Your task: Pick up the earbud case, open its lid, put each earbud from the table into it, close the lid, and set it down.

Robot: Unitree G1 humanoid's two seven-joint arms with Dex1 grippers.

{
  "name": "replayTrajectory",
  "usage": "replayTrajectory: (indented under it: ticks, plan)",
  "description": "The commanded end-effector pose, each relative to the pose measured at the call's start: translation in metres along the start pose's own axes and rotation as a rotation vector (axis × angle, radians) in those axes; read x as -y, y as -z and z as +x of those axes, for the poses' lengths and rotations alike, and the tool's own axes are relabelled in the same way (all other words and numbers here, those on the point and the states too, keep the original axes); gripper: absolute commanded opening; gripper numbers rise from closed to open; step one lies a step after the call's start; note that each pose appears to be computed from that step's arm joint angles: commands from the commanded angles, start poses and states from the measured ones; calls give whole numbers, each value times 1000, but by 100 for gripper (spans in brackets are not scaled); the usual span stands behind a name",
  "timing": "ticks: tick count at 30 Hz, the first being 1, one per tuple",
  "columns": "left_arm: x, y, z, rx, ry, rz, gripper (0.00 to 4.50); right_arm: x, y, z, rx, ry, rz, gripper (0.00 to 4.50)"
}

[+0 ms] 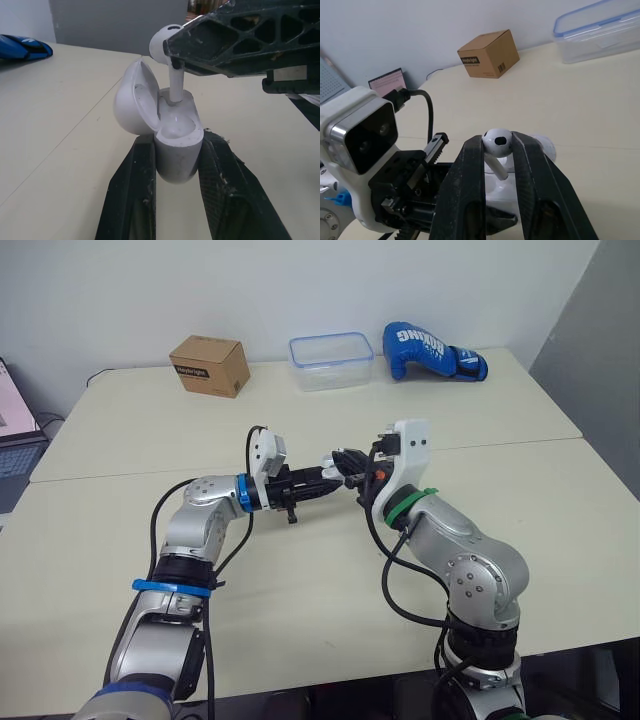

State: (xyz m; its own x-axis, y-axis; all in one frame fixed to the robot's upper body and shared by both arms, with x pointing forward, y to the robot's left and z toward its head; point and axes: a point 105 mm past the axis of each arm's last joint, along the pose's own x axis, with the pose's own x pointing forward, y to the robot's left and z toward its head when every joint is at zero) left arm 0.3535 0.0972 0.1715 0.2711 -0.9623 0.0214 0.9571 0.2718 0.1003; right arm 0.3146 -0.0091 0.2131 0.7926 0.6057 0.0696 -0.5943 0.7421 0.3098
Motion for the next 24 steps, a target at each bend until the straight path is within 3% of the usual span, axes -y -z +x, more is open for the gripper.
replayTrajectory:
  ticks: [1, 14, 24]
  plan:
    - [2, -22, 6, 46, 23, 58, 79, -33, -9, 6, 86, -93, 149, 41]
    - [-5, -38, 20, 77, 18, 55, 79, -30, -8, 6, 105, -50, 193, 41]
    - [-4, -27, 14, 42, 23, 59, 79, -40, -20, 2, 154, -120, 204, 41]
